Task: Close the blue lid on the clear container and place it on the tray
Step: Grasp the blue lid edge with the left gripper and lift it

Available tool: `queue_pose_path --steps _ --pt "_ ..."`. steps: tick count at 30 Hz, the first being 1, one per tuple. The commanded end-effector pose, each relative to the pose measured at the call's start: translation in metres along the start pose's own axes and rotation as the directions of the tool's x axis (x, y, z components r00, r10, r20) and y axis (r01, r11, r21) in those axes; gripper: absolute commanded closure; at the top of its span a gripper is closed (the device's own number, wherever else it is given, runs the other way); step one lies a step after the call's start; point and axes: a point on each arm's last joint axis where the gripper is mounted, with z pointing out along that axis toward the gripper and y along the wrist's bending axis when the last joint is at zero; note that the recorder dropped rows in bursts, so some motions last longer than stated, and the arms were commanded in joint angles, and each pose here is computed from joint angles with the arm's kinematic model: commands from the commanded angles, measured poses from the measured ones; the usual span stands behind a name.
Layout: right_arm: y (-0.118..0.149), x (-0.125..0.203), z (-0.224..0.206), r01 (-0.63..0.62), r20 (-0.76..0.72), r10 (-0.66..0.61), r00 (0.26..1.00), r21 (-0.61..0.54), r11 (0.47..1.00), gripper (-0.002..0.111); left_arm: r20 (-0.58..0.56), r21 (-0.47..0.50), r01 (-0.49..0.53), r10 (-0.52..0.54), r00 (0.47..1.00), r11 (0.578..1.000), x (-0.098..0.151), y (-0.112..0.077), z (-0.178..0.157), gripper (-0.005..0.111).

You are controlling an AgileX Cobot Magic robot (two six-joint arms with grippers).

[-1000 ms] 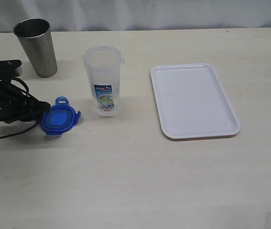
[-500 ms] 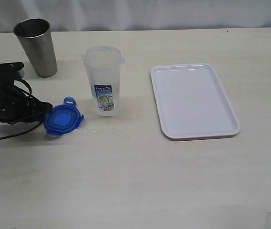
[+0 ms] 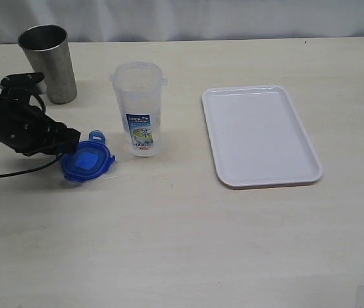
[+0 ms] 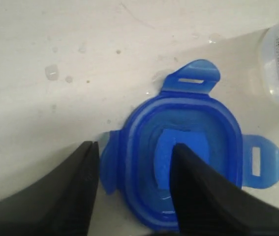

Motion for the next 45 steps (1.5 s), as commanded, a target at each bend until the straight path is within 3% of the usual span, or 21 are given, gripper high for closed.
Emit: queue_pose_path --steps 1,11,23,41,45 --pt "0.000 0.001 0.000 -0.006 0.001 0.006 1.000 -0.001 1.000 0.104 0.027 0.020 -0.023 0.022 0.999 1.000 -0.003 -0.002 0.002 0.064" --pt "0.000 0.001 0.000 -0.006 0.001 0.006 1.000 -0.001 1.000 0.104 -0.029 0.012 -0.032 0.032 0.999 0.999 0.007 0.003 0.016 0.066" --pt "0.000 0.001 0.000 -0.006 0.001 0.006 1.000 -0.001 1.000 0.104 -0.044 0.048 -0.029 0.031 0.999 0.998 0.008 0.000 0.015 0.106" --pt "0.000 0.001 0.000 -0.006 0.001 0.006 1.000 -0.001 1.000 0.104 0.005 0.077 -0.016 0.015 1.000 0.997 -0.005 -0.018 -0.034 0.107" --pt "0.000 0.001 0.000 -0.006 0.001 0.006 1.000 -0.001 1.000 0.104 -0.028 0.054 0.020 -0.018 0.999 0.998 0.011 -0.016 -0.029 0.107"
